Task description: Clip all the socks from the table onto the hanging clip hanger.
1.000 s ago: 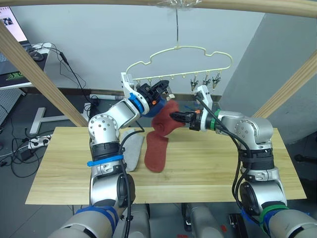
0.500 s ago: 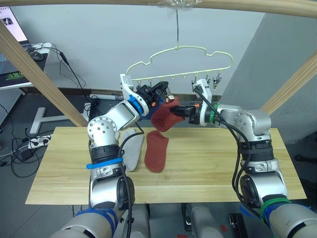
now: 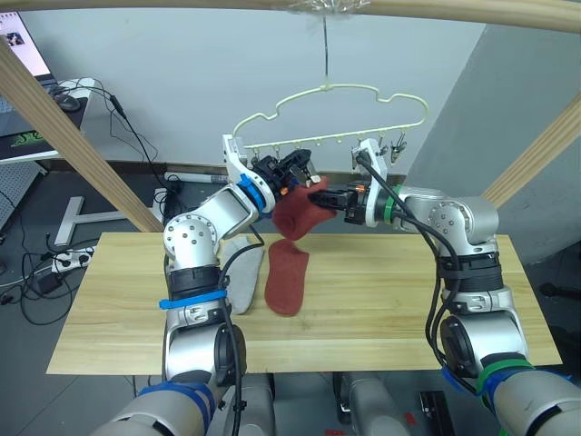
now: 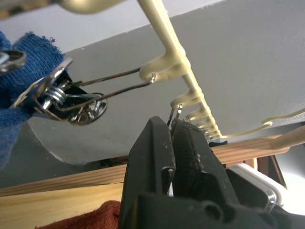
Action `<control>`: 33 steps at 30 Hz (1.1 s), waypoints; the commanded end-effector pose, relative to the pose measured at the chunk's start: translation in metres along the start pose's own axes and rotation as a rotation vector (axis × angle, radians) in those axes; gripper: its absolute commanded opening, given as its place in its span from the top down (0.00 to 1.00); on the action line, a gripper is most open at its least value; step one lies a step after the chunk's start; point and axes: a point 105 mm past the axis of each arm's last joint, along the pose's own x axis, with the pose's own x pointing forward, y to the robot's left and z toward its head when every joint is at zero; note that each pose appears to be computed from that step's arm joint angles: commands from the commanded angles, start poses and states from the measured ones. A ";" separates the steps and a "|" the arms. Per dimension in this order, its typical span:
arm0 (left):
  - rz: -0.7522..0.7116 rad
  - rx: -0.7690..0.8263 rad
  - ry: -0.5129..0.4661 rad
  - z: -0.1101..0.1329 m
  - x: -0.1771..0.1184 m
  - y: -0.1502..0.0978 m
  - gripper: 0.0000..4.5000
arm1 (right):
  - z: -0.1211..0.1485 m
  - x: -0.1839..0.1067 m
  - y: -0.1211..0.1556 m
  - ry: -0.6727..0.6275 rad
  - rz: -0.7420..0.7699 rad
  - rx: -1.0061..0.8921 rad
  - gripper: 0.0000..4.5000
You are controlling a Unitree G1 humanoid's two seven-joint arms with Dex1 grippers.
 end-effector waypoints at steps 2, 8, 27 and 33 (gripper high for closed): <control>-0.013 0.042 -0.006 0.001 0.000 -0.006 0.80 | 0.023 -0.003 0.017 -0.056 0.053 -0.069 1.00; -0.050 0.019 -0.009 0.001 0.000 -0.012 0.65 | 0.023 -0.003 0.016 -0.053 0.049 -0.069 1.00; -0.005 0.491 0.073 -0.008 -0.036 -0.009 0.64 | -0.005 -0.016 0.004 0.006 -0.052 -0.110 0.25; -0.047 0.657 0.040 -0.003 -0.054 -0.012 0.64 | -0.019 -0.032 0.007 -0.019 -0.167 -0.147 0.25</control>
